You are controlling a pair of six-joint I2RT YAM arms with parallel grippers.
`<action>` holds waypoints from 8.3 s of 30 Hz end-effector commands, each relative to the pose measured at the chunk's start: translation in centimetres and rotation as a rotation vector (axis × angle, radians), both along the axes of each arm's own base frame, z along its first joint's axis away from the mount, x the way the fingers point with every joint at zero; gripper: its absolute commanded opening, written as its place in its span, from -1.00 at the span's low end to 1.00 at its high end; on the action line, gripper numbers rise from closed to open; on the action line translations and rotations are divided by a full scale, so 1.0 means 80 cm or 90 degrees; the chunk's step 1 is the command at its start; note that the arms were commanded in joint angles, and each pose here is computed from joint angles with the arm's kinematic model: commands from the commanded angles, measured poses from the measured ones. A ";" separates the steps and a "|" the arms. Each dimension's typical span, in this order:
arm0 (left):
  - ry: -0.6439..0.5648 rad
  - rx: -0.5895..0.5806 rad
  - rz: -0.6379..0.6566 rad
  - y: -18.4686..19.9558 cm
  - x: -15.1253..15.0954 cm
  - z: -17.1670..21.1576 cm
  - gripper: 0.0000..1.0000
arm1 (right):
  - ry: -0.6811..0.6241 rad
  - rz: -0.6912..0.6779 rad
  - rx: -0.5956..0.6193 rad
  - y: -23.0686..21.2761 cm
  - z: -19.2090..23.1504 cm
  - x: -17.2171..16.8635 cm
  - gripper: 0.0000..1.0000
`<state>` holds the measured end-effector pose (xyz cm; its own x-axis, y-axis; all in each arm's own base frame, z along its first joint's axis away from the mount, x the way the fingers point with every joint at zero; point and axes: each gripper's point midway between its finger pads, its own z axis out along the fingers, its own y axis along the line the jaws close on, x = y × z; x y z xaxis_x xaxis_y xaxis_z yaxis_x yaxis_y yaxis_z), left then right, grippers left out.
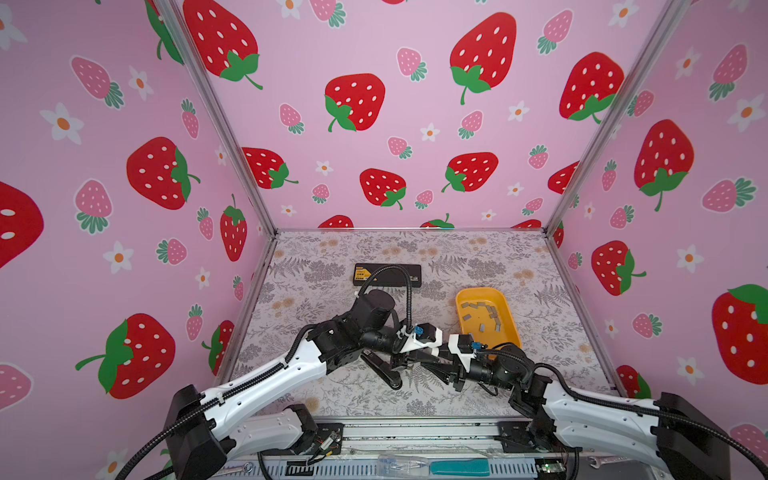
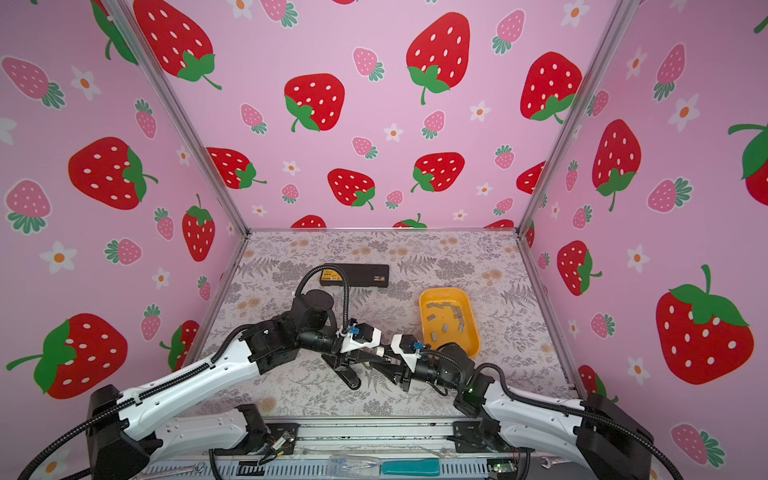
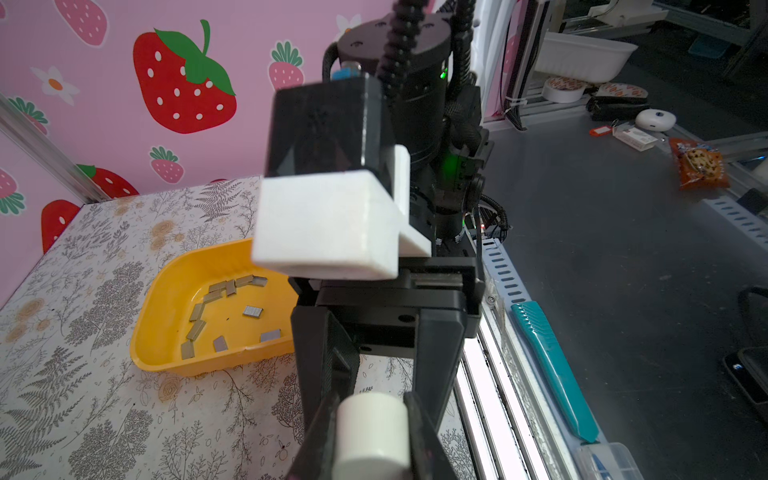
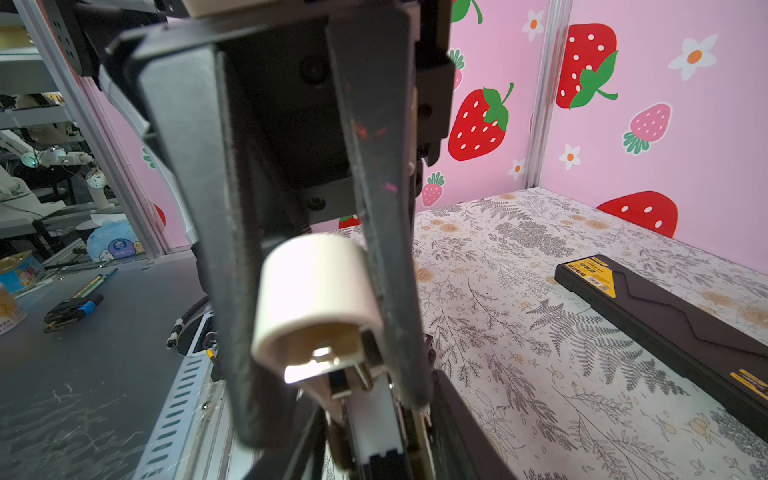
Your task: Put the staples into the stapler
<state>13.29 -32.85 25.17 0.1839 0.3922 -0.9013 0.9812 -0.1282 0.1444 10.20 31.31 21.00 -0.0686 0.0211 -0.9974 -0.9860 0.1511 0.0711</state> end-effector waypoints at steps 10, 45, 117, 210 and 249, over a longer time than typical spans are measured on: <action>-0.040 -0.047 0.065 0.004 0.015 0.033 -0.12 | 0.011 -0.069 0.027 0.002 0.022 0.026 -0.64; 0.203 -0.070 1.045 0.309 0.163 -0.150 1.00 | 0.368 -0.542 -0.477 -0.032 -0.207 0.155 -1.00; -0.204 0.083 0.366 0.122 0.197 0.039 0.71 | 0.138 -0.466 -0.076 -0.094 -0.001 0.135 0.43; -0.262 0.363 0.028 0.028 0.131 -0.119 -1.00 | 0.181 -0.425 -0.008 -0.141 -0.005 0.152 0.46; -0.296 0.240 0.066 0.007 0.111 -0.065 -1.00 | 0.257 -0.279 -0.026 -0.042 -0.021 0.125 0.05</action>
